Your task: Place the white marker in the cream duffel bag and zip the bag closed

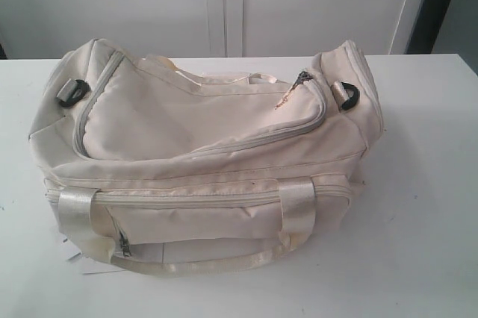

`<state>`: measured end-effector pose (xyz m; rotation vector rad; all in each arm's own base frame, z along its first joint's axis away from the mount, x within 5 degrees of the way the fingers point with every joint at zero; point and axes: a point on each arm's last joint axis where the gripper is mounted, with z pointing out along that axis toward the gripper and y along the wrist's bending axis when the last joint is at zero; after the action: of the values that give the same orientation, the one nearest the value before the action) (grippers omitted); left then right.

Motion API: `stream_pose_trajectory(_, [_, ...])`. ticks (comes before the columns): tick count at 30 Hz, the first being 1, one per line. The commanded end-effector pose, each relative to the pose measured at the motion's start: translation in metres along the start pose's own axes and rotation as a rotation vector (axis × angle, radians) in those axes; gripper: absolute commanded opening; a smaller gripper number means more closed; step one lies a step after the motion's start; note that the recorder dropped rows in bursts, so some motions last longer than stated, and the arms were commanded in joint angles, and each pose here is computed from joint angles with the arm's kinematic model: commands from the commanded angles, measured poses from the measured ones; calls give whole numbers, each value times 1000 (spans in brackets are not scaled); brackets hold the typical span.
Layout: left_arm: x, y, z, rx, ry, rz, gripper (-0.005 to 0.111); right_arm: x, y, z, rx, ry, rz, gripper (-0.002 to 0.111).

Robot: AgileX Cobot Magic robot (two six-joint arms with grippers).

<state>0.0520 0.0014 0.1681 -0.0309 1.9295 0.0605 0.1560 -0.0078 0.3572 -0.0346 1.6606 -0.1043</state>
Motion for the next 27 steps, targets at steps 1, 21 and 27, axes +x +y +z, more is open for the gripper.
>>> stream_pose_trajectory(1, [2, 0, 0, 3, 1, -18, 0, 3, 0, -9, 1, 32, 17, 0])
stream_pose_trajectory(21, [2, 0, 0, 3, 1, -18, 0, 68, 6, -67, 3, -15, 120, 0])
stream_pose_trajectory(27, [2, 0, 0, 3, 1, -18, 0, 90, 9, -81, 0, -5, 119, 0])
